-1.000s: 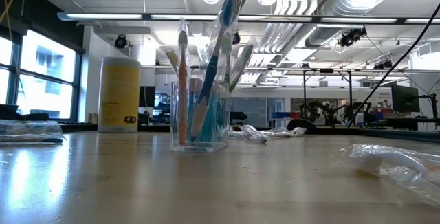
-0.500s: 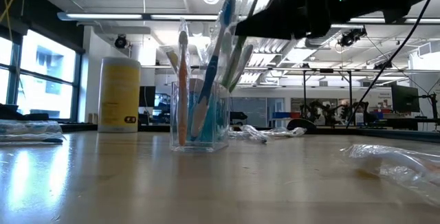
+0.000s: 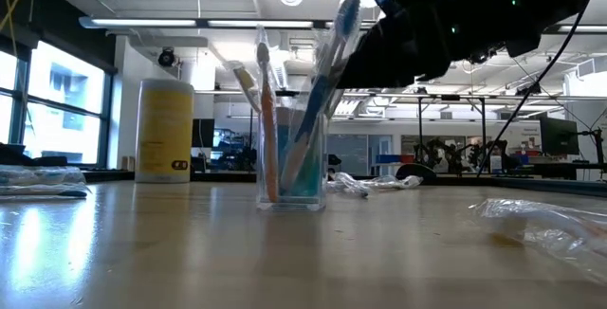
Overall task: Pick & Place toothbrushing station
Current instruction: Put the green toothbrush into the transparent organizer
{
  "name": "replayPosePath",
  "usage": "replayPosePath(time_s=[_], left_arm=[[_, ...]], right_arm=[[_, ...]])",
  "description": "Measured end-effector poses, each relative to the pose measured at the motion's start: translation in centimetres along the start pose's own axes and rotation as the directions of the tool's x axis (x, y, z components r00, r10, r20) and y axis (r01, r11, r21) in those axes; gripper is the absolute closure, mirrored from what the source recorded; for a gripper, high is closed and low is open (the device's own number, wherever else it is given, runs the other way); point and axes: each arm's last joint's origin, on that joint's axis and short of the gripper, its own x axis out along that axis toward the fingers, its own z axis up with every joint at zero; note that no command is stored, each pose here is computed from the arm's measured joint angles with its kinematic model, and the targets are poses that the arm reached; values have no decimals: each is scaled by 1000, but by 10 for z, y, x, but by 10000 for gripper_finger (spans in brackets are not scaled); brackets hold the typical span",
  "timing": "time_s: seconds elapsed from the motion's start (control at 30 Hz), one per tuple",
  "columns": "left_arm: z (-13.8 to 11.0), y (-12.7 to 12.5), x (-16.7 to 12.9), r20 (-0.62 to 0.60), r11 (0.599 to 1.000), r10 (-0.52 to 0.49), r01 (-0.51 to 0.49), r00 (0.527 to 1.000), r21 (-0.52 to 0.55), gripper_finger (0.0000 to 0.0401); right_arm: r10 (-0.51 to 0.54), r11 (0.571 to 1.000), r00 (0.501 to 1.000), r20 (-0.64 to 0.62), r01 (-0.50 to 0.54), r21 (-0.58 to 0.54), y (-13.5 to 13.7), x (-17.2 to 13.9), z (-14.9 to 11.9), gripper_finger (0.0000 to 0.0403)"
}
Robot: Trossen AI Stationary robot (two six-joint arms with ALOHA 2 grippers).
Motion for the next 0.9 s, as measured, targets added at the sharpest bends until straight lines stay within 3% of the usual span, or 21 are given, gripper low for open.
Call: replayPosePath(time_s=[0.23,0.5,0.73,0.9], left_arm=[[-3,0,0,-26,1000,-2,2,1000,-5,171],[-6,0,0,-46,1000,-2,2,999,-4,171],[-7,-1,0,-53,1000,-3,3,999,0,171],[-7,-1,0,-53,1000,-3,3,999,0,171]], right_arm=[[-11,1000,1000,-25,11,-2,0,5,-8,385],[-38,999,999,-27,37,-3,-1,5,-8,324],[-41,999,999,-29,41,-11,-1,5,-8,384],[-50,998,998,-30,49,-45,1,4,-8,379]])
